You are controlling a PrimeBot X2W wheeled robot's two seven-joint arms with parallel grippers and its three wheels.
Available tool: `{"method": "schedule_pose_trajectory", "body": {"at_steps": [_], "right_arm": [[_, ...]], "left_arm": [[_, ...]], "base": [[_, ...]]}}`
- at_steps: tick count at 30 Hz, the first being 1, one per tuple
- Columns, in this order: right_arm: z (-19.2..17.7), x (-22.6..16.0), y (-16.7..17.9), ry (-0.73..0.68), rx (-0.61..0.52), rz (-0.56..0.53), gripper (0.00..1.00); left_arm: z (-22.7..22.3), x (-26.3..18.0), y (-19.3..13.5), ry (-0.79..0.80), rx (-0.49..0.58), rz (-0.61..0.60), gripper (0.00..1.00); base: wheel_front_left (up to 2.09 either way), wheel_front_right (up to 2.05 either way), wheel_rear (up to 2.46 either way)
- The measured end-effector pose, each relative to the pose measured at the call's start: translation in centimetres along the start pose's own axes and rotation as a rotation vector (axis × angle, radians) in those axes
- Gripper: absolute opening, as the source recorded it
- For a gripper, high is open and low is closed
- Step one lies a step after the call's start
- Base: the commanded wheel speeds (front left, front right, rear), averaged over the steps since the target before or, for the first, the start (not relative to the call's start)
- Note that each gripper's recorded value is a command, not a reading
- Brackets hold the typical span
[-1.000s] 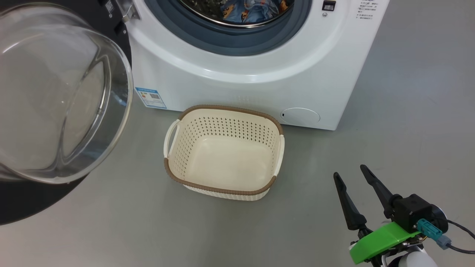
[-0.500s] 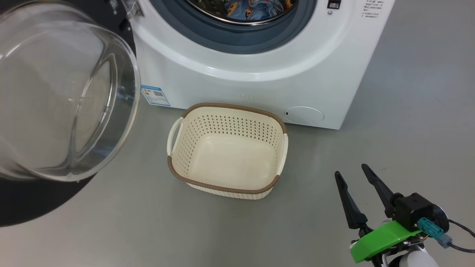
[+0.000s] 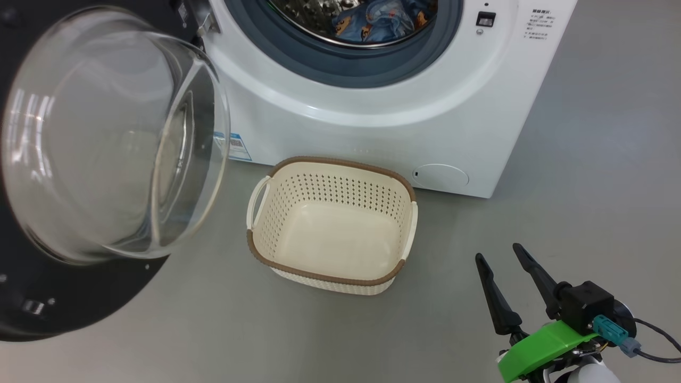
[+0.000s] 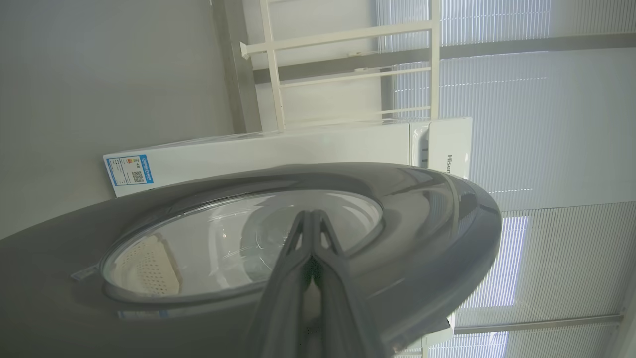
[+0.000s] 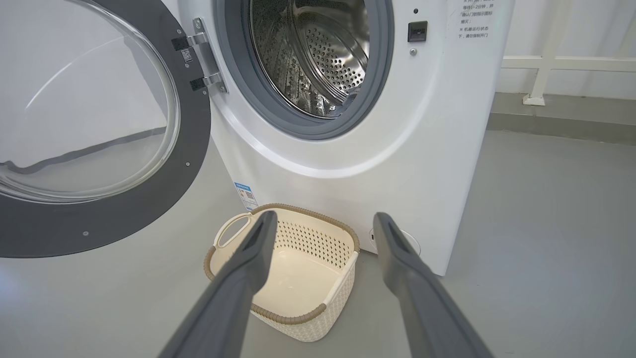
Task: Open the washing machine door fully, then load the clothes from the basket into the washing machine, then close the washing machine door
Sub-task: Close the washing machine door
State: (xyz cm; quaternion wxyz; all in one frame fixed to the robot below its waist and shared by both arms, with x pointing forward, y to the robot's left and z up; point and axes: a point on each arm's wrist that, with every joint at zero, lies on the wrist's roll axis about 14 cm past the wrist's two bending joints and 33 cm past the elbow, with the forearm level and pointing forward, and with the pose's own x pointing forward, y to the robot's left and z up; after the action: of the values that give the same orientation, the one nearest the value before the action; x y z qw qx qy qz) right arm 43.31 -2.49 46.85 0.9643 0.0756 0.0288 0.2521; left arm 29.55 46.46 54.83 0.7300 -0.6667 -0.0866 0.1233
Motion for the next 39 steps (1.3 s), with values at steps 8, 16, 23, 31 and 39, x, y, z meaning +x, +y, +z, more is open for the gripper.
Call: {"method": "schedule_pose_trajectory", "body": {"at_steps": [8,16,23,31,39], "right_arm": [[0.7,-0.5,0.3,-0.018,0.008,-0.001,1.00],[0.4,-1.5,0.3,-0.009,0.016,-0.017,1.00],[0.2,-2.1,-0.4,-0.009,0.039,-0.045,1.00],[-0.4,-3.0,-1.6,0.000,0.057,-0.097,1.00],[-0.3,-4.2,-3.5,-0.005,0.055,-0.159,1.00]], "left_arm": [[-4.2,-1.1,-0.5,0.202,-0.063,-0.050,0.00],[-8.9,-2.5,-1.0,0.383,-0.087,-0.089,0.00],[-12.8,-2.6,-2.3,0.505,-0.109,-0.146,0.00],[-18.0,-2.1,-3.7,0.638,-0.124,-0.199,0.00],[-22.6,-1.6,-4.8,0.741,-0.124,-0.259,0.00]], "base": [[0.00,0.00,0.00],[0.00,0.00,0.00],[0.00,0.00,0.00],[0.00,0.00,0.00],[0.00,0.00,0.00]]}}
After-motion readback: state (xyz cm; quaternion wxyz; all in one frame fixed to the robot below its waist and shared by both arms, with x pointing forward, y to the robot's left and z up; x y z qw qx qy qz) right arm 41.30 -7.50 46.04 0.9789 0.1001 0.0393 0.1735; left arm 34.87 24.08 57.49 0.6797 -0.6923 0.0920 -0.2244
